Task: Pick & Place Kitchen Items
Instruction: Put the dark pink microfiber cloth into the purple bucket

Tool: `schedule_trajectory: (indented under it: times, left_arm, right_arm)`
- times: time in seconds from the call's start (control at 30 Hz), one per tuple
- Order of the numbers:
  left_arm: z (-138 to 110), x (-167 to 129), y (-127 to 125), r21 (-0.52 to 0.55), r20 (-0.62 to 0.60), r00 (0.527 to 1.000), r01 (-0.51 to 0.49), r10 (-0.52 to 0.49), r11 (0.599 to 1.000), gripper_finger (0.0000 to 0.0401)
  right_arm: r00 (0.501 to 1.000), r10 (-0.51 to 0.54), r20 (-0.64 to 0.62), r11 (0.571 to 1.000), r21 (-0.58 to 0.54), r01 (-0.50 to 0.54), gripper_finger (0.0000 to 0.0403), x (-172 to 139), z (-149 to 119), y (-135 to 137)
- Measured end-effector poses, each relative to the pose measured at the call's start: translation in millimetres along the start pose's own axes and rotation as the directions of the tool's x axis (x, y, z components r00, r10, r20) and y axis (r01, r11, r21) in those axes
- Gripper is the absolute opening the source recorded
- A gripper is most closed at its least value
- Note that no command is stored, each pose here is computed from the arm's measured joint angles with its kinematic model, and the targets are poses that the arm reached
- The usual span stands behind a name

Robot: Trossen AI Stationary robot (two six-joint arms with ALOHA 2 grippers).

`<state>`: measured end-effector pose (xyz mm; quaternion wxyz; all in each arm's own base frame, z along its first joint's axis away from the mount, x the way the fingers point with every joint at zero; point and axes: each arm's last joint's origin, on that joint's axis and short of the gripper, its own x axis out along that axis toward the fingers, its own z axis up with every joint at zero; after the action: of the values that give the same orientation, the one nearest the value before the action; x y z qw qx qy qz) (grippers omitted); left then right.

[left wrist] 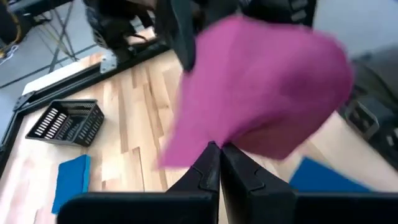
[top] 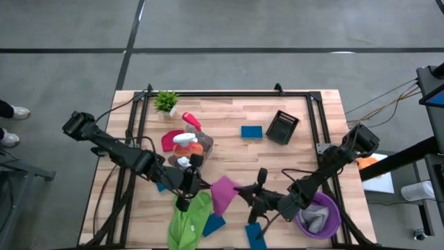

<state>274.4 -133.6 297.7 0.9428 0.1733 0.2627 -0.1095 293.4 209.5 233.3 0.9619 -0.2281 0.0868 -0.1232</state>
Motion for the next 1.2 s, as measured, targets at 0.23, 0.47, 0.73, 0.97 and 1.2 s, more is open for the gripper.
schedule_trajectory:
  times: [0.23,0.47,0.73,0.97,1.2]
  left_arm:
    - [4,-14,1,-0.036,0.03,0.999,-0.018,0.019,0.999,0.0057]
    - [6,-14,1,-0.059,0.058,0.998,-0.036,0.04,0.998,0.0092]
    - [-5,-4,-13,-0.052,0.186,0.982,-0.02,0.029,0.998,0.0098]
    - [-24,2,-22,-0.069,0.16,0.987,0.003,0.009,0.998,0.0098]
    - [-38,7,-25,-0.081,0.152,0.988,0.005,0.007,0.997,0.0098]
  right_arm:
    - [0.904,0.375,0.206,0.915,0.073,-0.396,0.0018,-16,22,-1]
    - [0.734,0.574,0.363,0.78,0.031,-0.625,0.0018,-26,21,-1]
    - [0.604,0.563,0.564,0.729,0.006,-0.685,0.0018,-45,-11,-12]
    - [0.607,0.588,0.534,0.687,0.066,-0.724,0.0018,-77,-23,-43]
    - [0.652,0.647,0.396,0.645,0.172,-0.744,0.0018,-114,-14,-79]
